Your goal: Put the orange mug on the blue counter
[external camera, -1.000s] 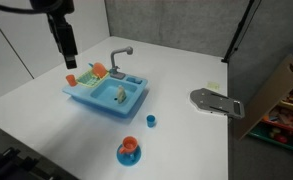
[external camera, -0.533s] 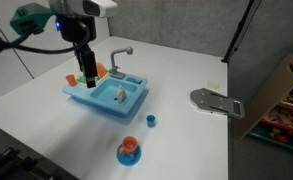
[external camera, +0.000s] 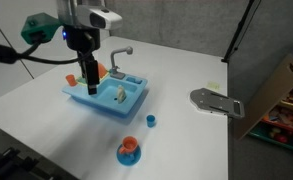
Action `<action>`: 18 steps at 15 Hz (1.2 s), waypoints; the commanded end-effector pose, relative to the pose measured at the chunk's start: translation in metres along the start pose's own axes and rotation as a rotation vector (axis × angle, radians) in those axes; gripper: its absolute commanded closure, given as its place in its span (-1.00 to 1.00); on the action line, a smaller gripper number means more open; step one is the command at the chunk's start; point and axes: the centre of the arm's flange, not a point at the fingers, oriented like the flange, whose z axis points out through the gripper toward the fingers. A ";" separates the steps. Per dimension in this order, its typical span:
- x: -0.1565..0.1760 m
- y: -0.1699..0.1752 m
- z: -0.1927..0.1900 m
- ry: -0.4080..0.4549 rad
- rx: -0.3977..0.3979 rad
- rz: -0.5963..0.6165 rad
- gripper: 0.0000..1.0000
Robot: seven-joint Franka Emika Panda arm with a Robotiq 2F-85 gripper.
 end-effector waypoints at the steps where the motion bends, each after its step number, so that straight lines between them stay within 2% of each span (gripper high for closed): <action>1: 0.000 0.000 0.000 0.000 0.000 0.000 -1.00; 8: 0.015 0.020 0.014 0.029 0.059 0.002 -1.00; 14: 0.039 0.037 0.047 0.046 0.039 0.044 -1.00; 18: 0.059 0.043 0.080 0.100 0.040 0.050 -1.00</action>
